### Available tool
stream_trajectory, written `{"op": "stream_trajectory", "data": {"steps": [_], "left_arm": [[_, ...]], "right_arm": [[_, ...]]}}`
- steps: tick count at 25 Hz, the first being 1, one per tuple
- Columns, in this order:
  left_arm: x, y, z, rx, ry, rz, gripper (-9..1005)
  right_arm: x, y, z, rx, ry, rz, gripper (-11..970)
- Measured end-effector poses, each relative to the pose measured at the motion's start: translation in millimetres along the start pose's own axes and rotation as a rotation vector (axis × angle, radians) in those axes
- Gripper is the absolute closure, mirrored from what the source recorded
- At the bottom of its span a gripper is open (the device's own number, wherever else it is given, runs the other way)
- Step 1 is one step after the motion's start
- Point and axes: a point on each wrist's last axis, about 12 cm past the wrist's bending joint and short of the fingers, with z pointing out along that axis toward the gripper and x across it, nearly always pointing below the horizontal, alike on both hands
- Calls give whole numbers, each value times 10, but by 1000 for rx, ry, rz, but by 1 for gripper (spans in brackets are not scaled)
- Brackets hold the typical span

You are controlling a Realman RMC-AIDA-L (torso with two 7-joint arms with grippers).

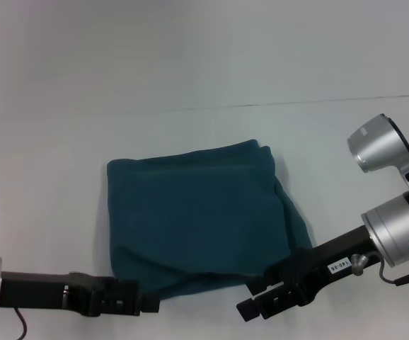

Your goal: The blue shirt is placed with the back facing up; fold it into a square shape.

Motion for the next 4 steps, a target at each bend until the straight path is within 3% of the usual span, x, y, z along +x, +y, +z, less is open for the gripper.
{"op": "stream_trajectory", "data": {"steps": [4], "left_arm": [[20,-11,13,7,6,63,123]], "right_arm": [[3,4,-12,-5,0,-9,243]]}}
